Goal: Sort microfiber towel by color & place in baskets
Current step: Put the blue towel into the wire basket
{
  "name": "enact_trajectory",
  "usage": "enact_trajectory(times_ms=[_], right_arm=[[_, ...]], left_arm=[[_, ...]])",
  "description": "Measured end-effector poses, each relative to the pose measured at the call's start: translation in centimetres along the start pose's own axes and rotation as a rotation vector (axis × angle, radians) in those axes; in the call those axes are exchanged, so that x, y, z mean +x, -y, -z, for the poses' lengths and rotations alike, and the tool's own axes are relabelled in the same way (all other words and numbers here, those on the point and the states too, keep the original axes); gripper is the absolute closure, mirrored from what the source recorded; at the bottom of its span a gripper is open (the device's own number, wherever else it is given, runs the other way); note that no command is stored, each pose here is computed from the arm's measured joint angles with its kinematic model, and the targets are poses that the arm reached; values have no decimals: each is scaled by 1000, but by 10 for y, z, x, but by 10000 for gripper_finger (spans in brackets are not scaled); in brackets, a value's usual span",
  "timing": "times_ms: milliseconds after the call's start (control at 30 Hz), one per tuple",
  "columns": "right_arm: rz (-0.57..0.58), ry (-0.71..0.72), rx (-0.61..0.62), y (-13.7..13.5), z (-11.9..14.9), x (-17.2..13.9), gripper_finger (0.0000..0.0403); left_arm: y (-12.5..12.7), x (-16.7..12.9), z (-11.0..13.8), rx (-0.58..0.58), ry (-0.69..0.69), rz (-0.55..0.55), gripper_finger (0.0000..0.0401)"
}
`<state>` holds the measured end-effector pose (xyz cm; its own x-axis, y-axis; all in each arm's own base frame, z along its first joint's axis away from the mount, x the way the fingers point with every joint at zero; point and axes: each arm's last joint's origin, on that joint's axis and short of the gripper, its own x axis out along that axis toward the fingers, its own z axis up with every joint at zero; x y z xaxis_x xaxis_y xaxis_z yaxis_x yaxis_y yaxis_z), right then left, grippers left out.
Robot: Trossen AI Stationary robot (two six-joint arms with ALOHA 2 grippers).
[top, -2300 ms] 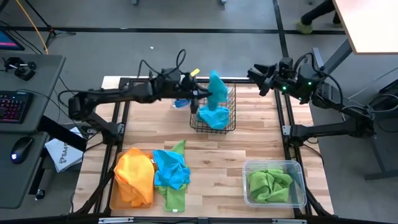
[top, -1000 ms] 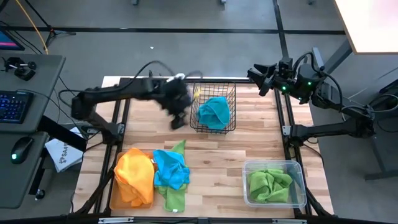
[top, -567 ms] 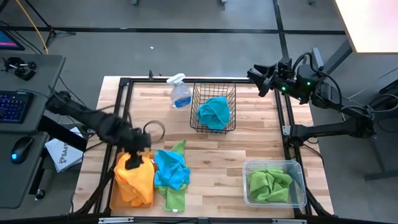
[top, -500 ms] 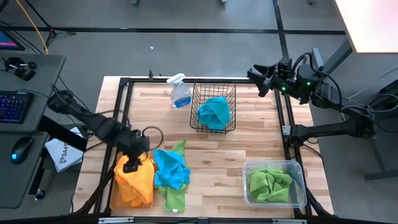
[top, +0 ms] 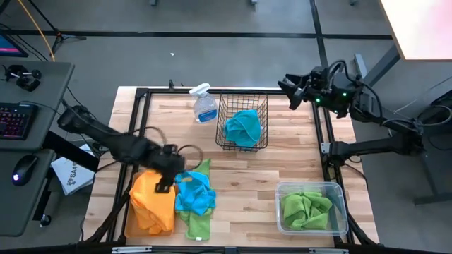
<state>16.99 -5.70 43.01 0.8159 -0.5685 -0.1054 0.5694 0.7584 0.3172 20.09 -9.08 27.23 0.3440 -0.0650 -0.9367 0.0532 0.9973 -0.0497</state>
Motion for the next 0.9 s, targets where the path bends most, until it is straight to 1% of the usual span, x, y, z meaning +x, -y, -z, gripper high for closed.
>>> enact_trajectory(times_ms=[133,167,233,333,433,600,667,733,767,800,900], right_arm=[[5,-32,-8,-2,5,10,139],[3,-41,-11,-3,7,13,139],[5,-57,-22,-3,9,17,139],[10,-78,-31,-4,12,21,139],[16,-94,-39,-3,14,21,139],[19,-105,-54,-1,14,15,139],[13,-102,-64,-1,12,12,139],[11,-96,-62,0,11,10,139],[10,-93,-61,0,11,9,139],[8,-88,-62,0,10,7,139],[2,-72,-81,1,7,2,139]], left_arm=[[-24,28,-16,32,-89,-69,144],[-27,34,-19,41,-109,-69,144],[-33,46,-26,67,-136,-32,144],[-35,62,-33,87,-156,30,144],[-35,74,-36,78,-181,60,144],[-34,93,-38,41,-229,53,146],[-34,101,-37,25,-262,46,155],[-34,107,-36,13,-298,41,181],[-33,109,-35,-2,-314,37,203],[-33,110,-34,-16,-331,33,232],[-32,110,-31,-70,-375,58,355]])
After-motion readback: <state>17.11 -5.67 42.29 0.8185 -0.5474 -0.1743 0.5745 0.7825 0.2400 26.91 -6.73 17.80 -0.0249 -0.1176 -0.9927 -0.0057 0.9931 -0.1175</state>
